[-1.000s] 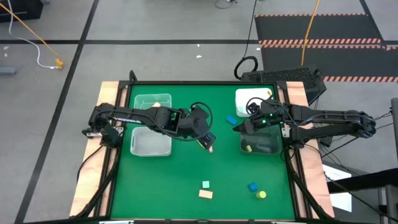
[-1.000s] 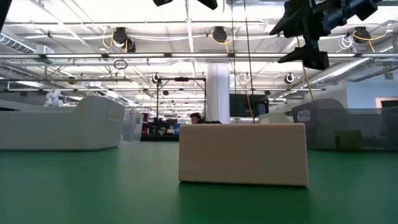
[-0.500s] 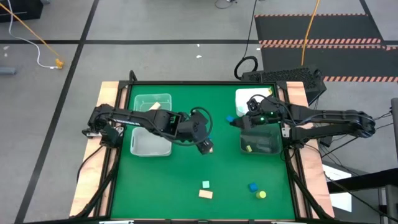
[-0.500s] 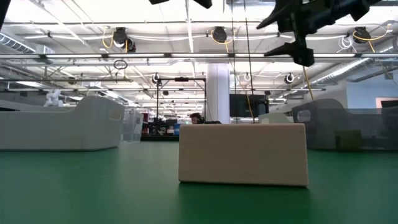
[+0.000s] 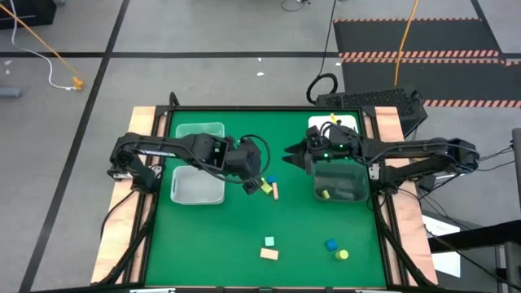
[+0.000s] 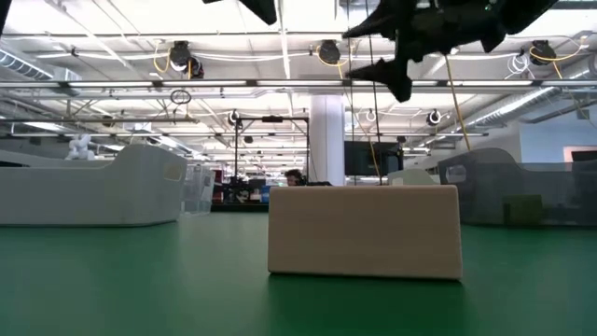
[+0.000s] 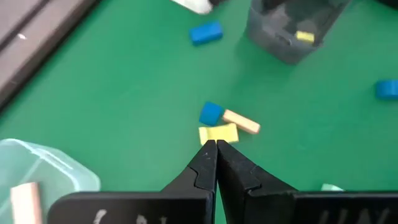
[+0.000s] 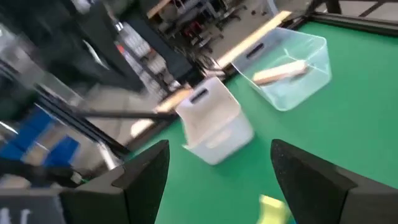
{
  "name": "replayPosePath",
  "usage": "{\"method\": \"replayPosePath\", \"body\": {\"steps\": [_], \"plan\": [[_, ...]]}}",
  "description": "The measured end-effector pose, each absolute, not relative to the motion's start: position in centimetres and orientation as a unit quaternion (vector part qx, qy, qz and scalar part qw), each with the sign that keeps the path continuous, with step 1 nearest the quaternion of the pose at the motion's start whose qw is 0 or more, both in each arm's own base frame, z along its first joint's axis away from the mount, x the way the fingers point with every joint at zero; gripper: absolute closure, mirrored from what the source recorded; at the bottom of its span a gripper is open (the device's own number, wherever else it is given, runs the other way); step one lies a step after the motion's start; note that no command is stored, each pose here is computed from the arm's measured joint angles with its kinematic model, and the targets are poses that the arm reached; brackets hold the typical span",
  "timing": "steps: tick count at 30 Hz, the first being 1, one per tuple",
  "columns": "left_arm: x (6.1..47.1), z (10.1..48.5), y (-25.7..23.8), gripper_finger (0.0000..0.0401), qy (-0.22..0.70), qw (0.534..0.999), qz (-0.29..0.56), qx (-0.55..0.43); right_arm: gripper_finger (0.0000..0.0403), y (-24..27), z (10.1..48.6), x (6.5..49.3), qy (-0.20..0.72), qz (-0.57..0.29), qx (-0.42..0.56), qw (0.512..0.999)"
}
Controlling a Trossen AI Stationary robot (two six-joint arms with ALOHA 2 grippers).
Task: Sort & place blocks by color
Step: Put the top blue block into the gray bin
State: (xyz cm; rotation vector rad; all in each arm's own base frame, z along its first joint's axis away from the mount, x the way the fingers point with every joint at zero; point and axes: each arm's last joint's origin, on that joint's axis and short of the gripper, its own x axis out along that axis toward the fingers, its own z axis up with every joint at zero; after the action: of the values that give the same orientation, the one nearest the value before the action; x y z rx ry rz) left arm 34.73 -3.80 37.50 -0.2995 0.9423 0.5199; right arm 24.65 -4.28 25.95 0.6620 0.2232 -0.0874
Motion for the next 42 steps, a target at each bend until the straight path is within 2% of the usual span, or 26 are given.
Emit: {"method": "replayPosePath", "body": {"steps": [8,16,22,30,42], "plan": [[33.6,38.2,-2.9,0.0389,0.450,0.845,0.268,-0.111,0.0131,-6.3,22.8,25.2,0.195,-0.135,0.302,0.924],[33.6,38.3,-1.9,0.0389,0.452,0.844,0.271,-0.097,0.0131,-6.6,19.9,25.5,0.290,-0.156,0.262,0.907],[33.7,38.4,-1.6,0.0389,0.447,0.845,0.275,-0.104,0.0131,-7.0,20.6,26.9,0.370,-0.157,0.206,0.892],[33.8,38.4,-1.6,0.0389,0.439,0.843,0.286,-0.124,0.0131,-8.4,20.7,28.5,0.538,-0.216,0.123,0.805],[33.7,38.4,-2.6,0.0389,0.426,0.843,0.290,-0.155,0.0131,-9.5,16.8,29.9,0.627,-0.196,0.069,0.751]]}}
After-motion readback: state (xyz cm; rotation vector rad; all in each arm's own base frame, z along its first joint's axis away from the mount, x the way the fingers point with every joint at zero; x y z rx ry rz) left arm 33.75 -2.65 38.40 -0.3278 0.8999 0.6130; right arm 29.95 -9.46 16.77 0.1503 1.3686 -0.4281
